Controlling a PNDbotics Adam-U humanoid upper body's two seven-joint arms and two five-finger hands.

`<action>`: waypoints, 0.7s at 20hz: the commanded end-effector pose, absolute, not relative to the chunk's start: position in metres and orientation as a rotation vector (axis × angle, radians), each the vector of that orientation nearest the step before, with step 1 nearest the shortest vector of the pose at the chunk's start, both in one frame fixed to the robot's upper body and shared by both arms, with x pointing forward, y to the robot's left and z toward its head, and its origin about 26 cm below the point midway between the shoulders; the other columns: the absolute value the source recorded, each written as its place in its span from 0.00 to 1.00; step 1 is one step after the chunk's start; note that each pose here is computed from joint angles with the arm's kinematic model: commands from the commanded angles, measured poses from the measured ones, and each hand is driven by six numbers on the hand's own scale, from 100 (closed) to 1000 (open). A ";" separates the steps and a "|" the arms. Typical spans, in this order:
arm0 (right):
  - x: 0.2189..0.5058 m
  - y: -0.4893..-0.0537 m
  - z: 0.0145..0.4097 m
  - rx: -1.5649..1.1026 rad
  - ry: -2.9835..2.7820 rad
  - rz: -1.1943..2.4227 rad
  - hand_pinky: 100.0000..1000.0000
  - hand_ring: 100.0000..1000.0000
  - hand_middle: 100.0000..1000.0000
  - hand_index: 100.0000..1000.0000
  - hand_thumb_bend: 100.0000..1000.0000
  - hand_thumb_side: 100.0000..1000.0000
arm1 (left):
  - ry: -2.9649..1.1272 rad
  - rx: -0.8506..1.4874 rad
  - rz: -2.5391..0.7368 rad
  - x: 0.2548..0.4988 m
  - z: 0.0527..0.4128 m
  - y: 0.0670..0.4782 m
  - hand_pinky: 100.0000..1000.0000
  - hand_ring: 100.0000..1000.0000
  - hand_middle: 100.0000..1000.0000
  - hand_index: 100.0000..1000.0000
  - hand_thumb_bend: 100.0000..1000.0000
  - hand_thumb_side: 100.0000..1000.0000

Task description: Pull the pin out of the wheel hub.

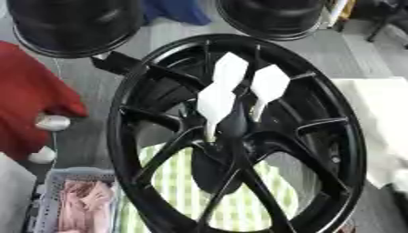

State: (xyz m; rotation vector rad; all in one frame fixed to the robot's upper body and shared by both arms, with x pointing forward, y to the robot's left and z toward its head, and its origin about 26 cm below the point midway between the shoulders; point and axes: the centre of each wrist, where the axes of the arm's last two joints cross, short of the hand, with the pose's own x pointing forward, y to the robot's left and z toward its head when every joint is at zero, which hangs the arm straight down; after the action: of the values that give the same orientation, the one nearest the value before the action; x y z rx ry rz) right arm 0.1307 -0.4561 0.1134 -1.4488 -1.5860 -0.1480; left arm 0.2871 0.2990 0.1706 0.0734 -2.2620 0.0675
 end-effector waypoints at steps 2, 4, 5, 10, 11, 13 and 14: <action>0.134 -0.456 0.119 -1.476 -1.651 -0.161 0.45 0.76 0.75 0.66 0.34 0.00 | -2.288 0.077 0.061 0.285 0.177 0.300 1.00 0.73 0.69 0.83 0.00 0.70; 0.137 -0.456 0.121 -1.478 -1.706 -0.177 0.43 0.73 0.71 0.63 0.43 0.08 | -2.290 0.076 0.057 0.286 0.177 0.300 1.00 0.73 0.69 0.83 0.00 0.69; 0.139 -0.456 0.123 -1.480 -1.745 -0.190 0.42 0.72 0.67 0.61 0.36 0.11 | -2.292 0.076 0.056 0.286 0.178 0.300 1.00 0.73 0.69 0.83 0.00 0.69; 0.155 -0.453 0.136 -1.438 -2.009 -0.208 0.44 0.66 0.58 0.58 0.19 0.17 | -2.294 0.068 0.046 0.286 0.179 0.299 1.00 0.73 0.69 0.83 0.00 0.70; 0.159 -0.451 0.139 -1.414 -2.058 -0.197 0.44 0.66 0.57 0.58 0.17 0.18 | -2.294 0.065 0.043 0.287 0.179 0.298 1.00 0.73 0.69 0.83 0.00 0.70; 0.167 -0.446 0.141 -1.359 -2.136 -0.181 0.44 0.65 0.56 0.58 0.13 0.20 | -2.296 0.060 0.037 0.287 0.180 0.298 1.00 0.73 0.69 0.83 0.00 0.70; 0.171 -0.443 0.141 -1.333 -2.169 -0.178 0.44 0.65 0.55 0.57 0.14 0.18 | -2.297 0.059 0.035 0.287 0.180 0.297 1.00 0.73 0.69 0.83 0.00 0.70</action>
State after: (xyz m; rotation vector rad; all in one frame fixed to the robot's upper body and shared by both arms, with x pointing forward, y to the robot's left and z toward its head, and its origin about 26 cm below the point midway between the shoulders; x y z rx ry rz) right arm 0.1680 -0.4427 0.1327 -1.3519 -2.1065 -0.2187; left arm 0.2882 0.2978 0.1727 0.0642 -2.2705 0.0569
